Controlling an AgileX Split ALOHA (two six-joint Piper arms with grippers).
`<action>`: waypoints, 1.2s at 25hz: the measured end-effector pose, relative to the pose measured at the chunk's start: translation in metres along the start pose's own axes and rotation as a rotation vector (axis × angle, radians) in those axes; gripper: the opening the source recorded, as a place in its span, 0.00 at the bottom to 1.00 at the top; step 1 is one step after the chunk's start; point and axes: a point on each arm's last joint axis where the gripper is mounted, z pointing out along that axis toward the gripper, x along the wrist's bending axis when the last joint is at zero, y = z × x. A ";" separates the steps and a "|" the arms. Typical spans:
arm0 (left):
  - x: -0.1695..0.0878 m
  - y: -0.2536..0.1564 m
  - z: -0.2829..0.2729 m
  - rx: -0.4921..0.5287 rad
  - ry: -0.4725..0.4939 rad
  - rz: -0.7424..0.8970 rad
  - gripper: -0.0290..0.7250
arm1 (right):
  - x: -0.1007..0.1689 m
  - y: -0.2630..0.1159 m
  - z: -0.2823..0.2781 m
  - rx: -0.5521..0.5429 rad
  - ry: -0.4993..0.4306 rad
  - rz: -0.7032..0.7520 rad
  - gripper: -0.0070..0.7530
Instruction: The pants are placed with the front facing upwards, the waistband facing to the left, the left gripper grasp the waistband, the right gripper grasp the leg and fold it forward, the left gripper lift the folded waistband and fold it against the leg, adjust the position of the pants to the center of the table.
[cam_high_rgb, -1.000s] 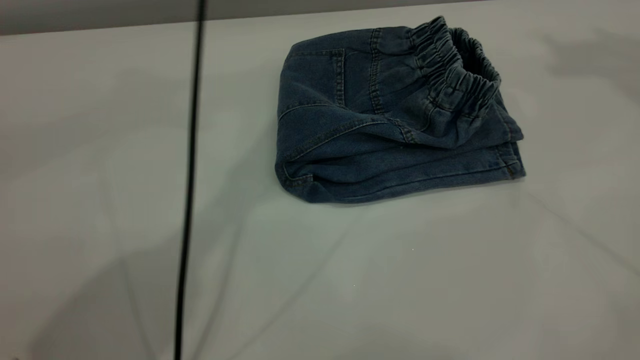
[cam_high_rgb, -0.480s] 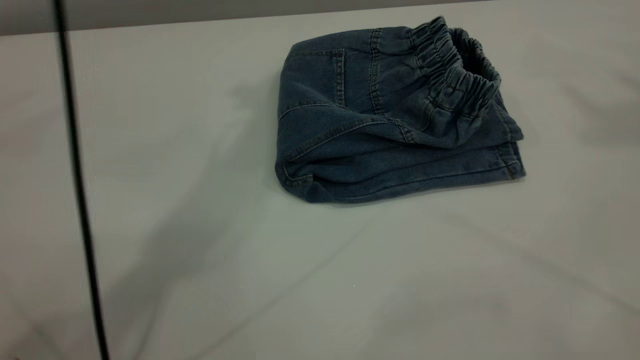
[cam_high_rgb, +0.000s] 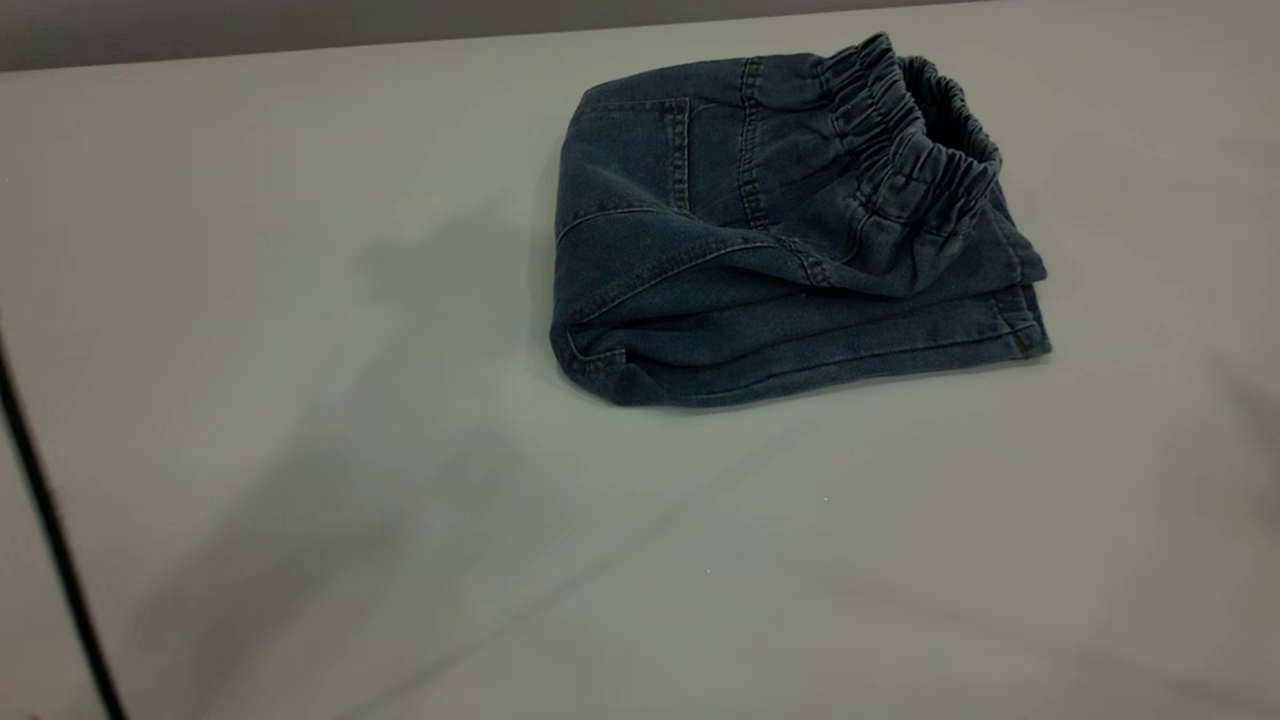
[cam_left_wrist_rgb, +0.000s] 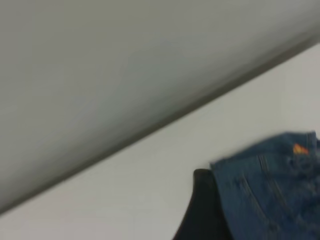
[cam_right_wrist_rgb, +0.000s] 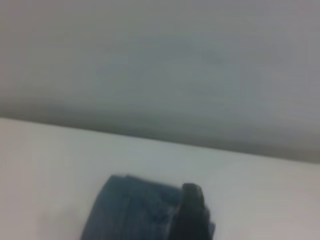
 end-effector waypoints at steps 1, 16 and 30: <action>0.001 -0.006 -0.007 0.008 0.000 -0.005 0.71 | 0.003 -0.007 -0.004 0.005 0.015 0.001 0.69; 0.012 -0.118 -0.098 0.100 -0.025 -0.080 0.71 | 0.033 -0.124 -0.024 0.120 0.148 0.050 0.69; 0.012 -0.265 -0.134 0.163 -0.024 -0.060 0.71 | 0.041 -0.233 -0.072 -0.060 -0.110 -0.020 0.69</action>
